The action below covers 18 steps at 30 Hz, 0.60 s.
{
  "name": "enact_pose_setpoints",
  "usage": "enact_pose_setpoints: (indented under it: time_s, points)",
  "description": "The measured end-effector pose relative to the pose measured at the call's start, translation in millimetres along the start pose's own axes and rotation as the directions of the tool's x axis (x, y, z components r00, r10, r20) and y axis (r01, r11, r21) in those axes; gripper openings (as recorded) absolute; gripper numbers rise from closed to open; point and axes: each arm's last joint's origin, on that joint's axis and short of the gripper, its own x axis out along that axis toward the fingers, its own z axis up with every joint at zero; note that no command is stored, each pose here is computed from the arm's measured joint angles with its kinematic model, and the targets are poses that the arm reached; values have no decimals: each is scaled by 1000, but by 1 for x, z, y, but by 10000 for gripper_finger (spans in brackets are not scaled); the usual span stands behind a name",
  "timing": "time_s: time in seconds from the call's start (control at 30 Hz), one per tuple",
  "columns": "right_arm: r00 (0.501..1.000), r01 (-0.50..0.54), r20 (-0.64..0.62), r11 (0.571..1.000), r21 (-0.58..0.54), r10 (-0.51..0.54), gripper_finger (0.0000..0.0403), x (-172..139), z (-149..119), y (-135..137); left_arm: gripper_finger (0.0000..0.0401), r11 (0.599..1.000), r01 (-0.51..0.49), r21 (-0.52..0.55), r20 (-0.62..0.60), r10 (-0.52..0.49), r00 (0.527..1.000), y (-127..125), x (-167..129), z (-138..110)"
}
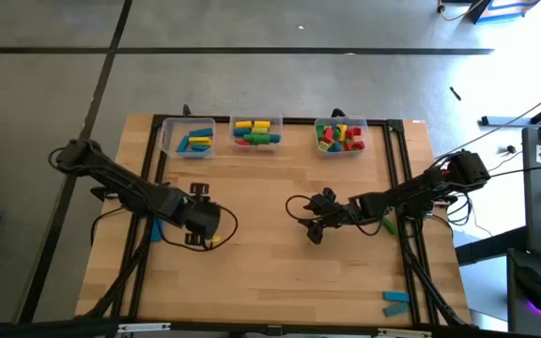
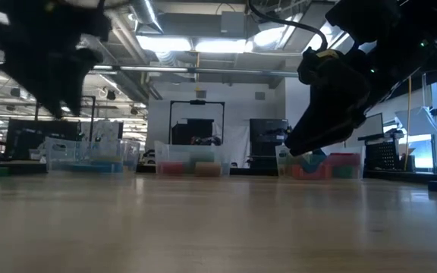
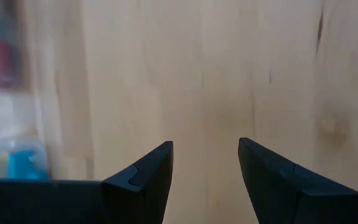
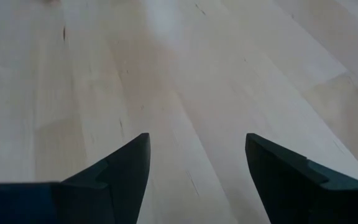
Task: Sort blocks by size
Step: Adjust the blue rectangular block
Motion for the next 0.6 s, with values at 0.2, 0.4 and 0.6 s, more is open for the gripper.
enact_pose_setpoints:
  time_s: [0.2, 0.4, 0.6]
  points:
    - [1000, -2, -3, 1000, -4, 2, 257, 0, 0, 0, 178, 1000, 0, -15, -194, -3, 981, -5, 13, -9]
    - [1000, -3, -4, 1000, -2, 3, 257, 0, 0, 0, 178, 999, 17, -45, -355, -32, 934, -16, 28, -13]
    - [1000, -19, -14, 999, 27, 19, 257, 0, 0, 0, 178, 1000, 24, -2, -472, -22, 882, -27, 38, -19]
